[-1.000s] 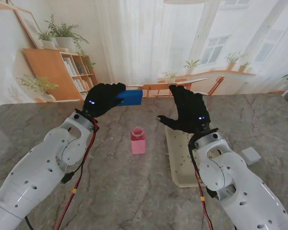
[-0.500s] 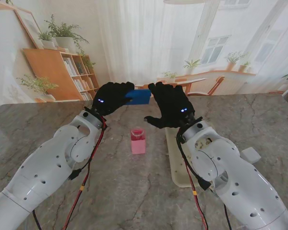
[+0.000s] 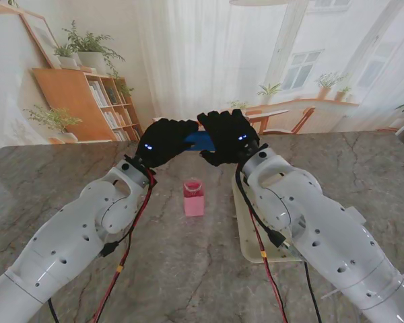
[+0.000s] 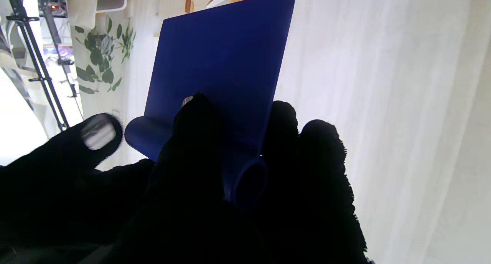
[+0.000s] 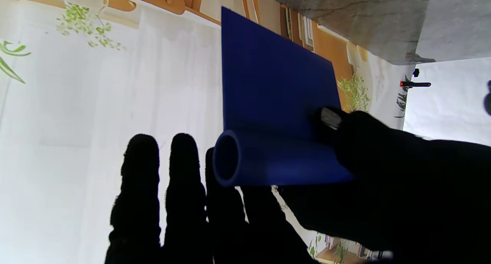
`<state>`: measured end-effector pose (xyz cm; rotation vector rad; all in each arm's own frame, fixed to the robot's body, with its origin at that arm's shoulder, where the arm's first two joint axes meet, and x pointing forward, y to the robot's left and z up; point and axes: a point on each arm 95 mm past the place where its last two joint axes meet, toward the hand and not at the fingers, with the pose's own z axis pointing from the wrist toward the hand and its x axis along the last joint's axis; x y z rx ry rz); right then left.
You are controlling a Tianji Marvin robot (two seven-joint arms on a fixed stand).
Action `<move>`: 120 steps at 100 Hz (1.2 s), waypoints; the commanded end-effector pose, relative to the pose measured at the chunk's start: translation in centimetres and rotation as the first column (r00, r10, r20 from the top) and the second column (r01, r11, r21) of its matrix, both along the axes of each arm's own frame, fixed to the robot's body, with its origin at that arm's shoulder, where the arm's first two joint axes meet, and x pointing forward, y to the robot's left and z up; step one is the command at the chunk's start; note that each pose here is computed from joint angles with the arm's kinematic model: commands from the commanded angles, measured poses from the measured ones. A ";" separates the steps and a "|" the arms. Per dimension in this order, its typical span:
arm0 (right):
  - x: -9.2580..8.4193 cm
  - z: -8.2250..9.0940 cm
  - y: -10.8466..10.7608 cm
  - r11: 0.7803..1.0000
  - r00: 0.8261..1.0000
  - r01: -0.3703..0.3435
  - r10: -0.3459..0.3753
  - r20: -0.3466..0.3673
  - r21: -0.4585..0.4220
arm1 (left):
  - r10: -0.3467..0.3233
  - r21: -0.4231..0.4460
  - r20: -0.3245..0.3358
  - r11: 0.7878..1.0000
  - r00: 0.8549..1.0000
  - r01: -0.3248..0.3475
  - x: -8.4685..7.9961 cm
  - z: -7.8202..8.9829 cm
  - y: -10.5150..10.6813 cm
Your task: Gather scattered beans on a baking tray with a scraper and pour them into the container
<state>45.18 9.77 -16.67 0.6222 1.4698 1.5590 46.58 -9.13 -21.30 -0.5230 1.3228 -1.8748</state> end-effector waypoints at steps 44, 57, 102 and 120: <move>2.3 0.0 1.6 1.000 0.999 -0.017 0.016 -0.033 -0.025 | -0.073 -0.057 0.026 0.996 0.997 0.074 -1.1 0.3 -1.3; 2.6 -0.3 1.8 1.000 0.999 -0.026 0.027 -0.047 0.015 | -0.086 -0.084 0.015 0.993 0.996 0.087 -1.0 0.2 -1.6; 2.7 -0.7 2.0 0.992 0.995 -0.056 0.065 -0.071 0.114 | -0.129 -0.036 -0.063 0.991 0.990 0.127 -0.8 0.0 -2.2; 2.5 -0.9 1.9 0.991 0.992 -0.074 0.085 -0.097 0.114 | -0.120 -0.004 -0.104 0.993 0.987 0.120 -0.7 -0.2 -2.2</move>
